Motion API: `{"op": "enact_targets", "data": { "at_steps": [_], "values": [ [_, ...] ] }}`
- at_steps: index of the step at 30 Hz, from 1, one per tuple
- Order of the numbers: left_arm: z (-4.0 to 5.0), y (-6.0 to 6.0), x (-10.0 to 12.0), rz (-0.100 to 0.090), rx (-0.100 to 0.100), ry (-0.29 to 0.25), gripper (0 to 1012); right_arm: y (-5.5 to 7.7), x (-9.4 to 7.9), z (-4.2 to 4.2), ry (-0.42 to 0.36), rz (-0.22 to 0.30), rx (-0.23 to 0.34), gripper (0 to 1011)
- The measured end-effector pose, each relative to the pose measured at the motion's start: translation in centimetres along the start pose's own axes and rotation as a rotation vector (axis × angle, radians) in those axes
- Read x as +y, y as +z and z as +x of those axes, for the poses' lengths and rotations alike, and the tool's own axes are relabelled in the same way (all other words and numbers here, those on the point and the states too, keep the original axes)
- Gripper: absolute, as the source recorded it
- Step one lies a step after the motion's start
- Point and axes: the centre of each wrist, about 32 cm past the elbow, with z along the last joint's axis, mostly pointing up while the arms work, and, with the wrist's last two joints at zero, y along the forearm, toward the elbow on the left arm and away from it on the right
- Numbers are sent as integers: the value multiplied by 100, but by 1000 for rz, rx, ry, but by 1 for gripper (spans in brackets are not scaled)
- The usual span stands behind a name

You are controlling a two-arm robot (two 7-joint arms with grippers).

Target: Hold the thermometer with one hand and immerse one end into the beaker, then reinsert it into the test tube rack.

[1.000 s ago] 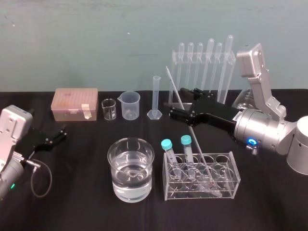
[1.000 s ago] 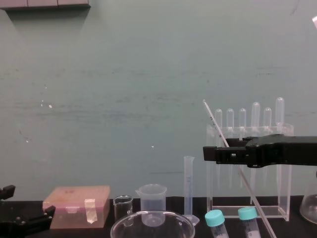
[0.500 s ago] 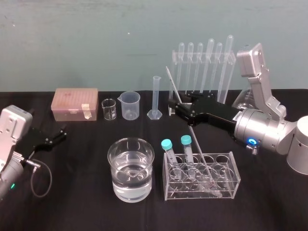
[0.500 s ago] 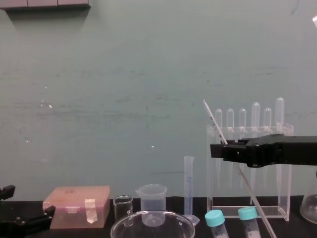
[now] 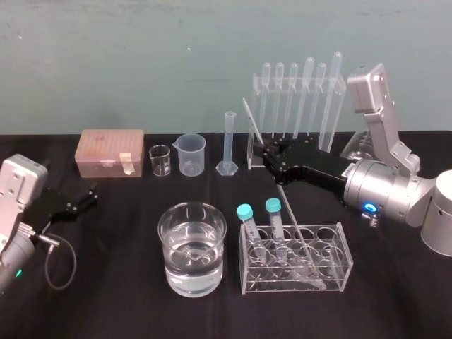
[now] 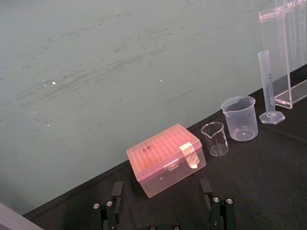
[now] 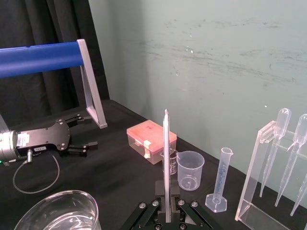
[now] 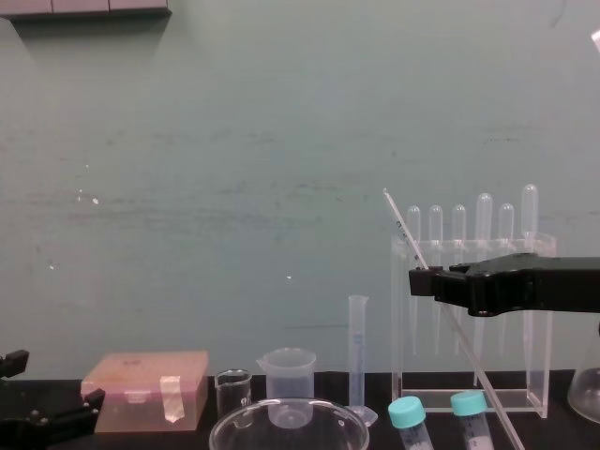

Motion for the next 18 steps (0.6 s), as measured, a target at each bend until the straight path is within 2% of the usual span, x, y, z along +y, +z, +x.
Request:
{"op": "enact_targets", "data": {
  "at_steps": [6,10,11,14,18],
  "values": [
    [0,0,0,0,0,0,1008,-25,-18,-2,-6,21,6,56],
    [0,0,0,0,0,0,1008,-93,-86,-7,-15,96,10,56],
    [0,0,0,0,0,0,1008,-93,-86,-7,-15,96,10,56],
    [0,0,0,0,0,0,1008,-140,-160,0,-14,170,21,56],
    [0,0,0,0,0,0,1008,-186,-238,15,-11,237,34,56]
  ]
}}
